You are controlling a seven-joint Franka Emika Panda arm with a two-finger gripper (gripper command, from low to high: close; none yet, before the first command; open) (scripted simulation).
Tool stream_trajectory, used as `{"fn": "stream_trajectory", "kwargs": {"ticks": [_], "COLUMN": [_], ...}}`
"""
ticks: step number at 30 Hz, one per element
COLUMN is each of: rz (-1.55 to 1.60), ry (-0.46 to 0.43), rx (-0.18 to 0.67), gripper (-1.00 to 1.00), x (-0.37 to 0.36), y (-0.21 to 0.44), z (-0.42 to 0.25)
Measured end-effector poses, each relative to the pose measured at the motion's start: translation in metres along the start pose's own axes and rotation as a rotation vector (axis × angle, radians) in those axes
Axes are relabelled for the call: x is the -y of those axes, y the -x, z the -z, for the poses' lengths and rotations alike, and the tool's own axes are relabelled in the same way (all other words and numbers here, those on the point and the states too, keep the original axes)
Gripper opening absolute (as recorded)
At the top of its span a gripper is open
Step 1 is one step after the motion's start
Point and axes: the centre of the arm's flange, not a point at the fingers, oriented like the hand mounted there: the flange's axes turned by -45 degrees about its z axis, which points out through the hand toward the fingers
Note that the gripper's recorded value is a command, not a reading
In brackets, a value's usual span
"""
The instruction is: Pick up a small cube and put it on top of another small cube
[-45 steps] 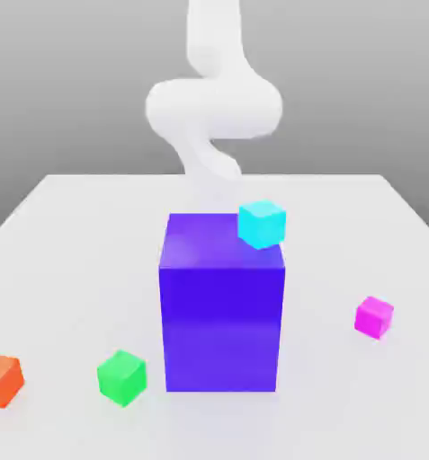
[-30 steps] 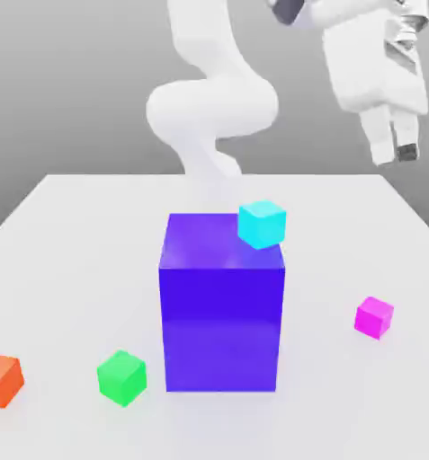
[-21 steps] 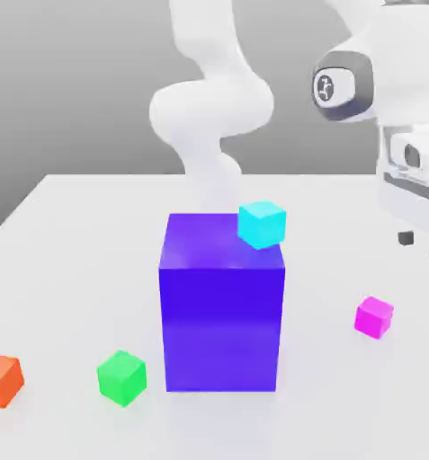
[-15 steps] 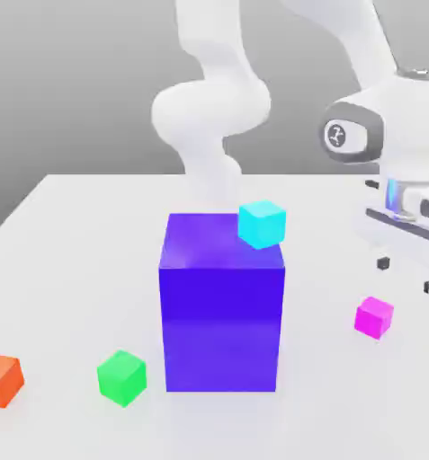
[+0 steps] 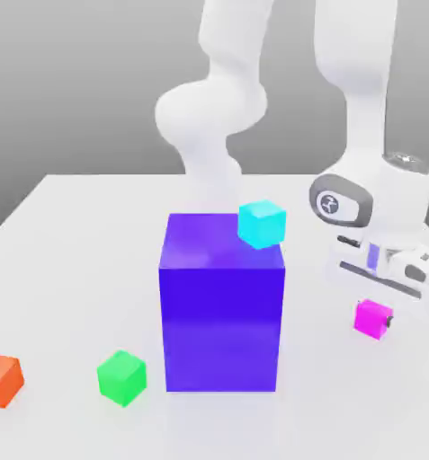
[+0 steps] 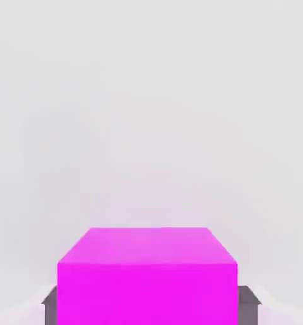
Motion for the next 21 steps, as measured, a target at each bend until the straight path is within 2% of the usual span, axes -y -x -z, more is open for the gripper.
{"fn": "stream_trajectory", "kwargs": {"ticks": [8,10,21], "rz": [0.0,0.004,-0.773], "ry": [0.001,0.026,0.096], "rx": [0.001,-0.004,-0.032], "gripper": [-1.0,-1.0,-1.0], "x": [-0.001,-0.01,-0.037], "y": [0.0,-0.005,0.119], "z": [0.05,0.068,0.106]}}
